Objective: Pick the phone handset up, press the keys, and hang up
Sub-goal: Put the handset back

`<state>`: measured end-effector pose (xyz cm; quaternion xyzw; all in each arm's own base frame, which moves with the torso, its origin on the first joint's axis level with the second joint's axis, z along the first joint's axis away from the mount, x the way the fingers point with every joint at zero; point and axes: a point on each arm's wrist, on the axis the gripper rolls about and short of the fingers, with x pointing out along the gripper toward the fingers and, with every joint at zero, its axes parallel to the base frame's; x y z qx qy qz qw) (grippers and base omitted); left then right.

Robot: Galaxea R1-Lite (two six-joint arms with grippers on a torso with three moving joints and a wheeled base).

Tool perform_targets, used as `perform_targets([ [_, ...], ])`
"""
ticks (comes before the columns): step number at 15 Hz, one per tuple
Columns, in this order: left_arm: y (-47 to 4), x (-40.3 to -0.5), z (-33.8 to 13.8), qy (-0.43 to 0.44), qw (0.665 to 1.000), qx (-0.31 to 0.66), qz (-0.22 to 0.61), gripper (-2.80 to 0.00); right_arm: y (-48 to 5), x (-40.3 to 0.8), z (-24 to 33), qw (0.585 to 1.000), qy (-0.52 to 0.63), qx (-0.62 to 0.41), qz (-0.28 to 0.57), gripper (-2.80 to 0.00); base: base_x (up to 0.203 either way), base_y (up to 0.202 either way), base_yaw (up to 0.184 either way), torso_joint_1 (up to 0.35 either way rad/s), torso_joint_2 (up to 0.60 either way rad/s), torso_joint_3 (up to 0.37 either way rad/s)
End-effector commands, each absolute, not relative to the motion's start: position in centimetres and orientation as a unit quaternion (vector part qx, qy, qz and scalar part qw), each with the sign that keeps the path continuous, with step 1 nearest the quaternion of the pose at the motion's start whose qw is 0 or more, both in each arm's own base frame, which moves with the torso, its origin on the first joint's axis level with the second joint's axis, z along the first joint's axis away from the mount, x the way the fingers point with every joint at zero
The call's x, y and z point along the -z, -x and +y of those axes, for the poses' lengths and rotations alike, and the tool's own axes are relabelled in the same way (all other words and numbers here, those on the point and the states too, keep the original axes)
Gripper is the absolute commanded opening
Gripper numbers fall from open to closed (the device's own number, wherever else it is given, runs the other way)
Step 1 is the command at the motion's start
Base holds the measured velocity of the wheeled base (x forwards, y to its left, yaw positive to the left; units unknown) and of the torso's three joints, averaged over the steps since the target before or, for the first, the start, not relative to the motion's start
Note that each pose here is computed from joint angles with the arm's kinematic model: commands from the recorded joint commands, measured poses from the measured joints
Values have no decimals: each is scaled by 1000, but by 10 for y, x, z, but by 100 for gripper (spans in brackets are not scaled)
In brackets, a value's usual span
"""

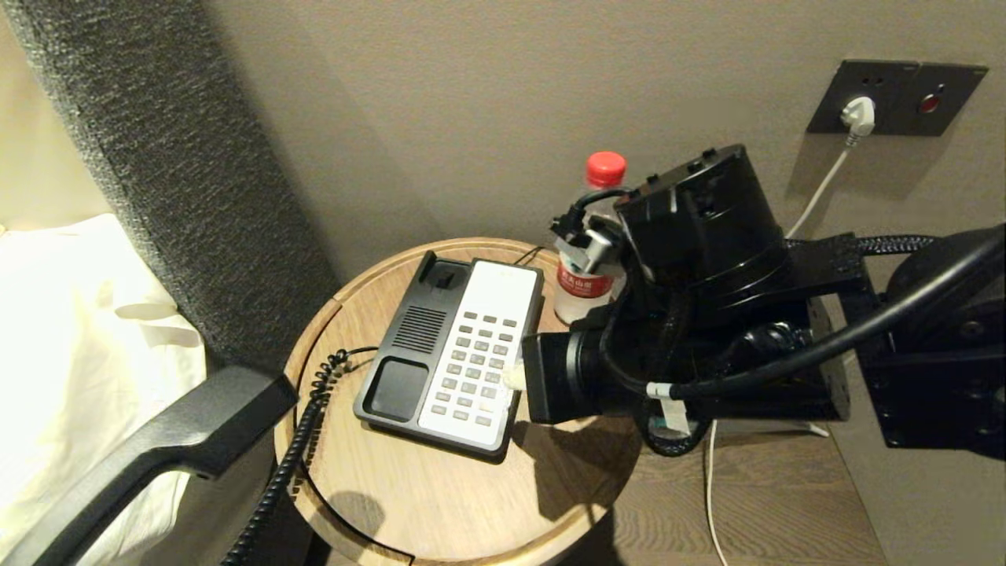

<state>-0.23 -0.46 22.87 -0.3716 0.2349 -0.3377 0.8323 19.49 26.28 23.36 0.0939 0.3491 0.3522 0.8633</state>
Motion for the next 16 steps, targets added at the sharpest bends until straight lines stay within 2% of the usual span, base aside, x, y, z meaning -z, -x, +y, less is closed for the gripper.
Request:
perform_targets([
  [1, -18, -226, -18, 312, 852, 326, 264, -280, -189, -250, 251, 868, -108, -355, 329, -280, 0, 0, 0, 0, 0, 0],
  [4, -40, -235, -33, 263, 869, 314, 278, -280, -186, -257, 234, 874, -119, -348, 319, -280, 0, 0, 0, 0, 0, 0],
  [10, -45, -242, -36, 258, 878, 302, 266, -280, -185, -250, 230, 874, -112, -340, 330, -280, 0, 0, 0, 0, 0, 0],
  [16, -63, -246, -47, 211, 895, 284, 270, -280, -180, -238, 220, 873, -104, -328, 345, -280, 0, 0, 0, 0, 0, 0],
])
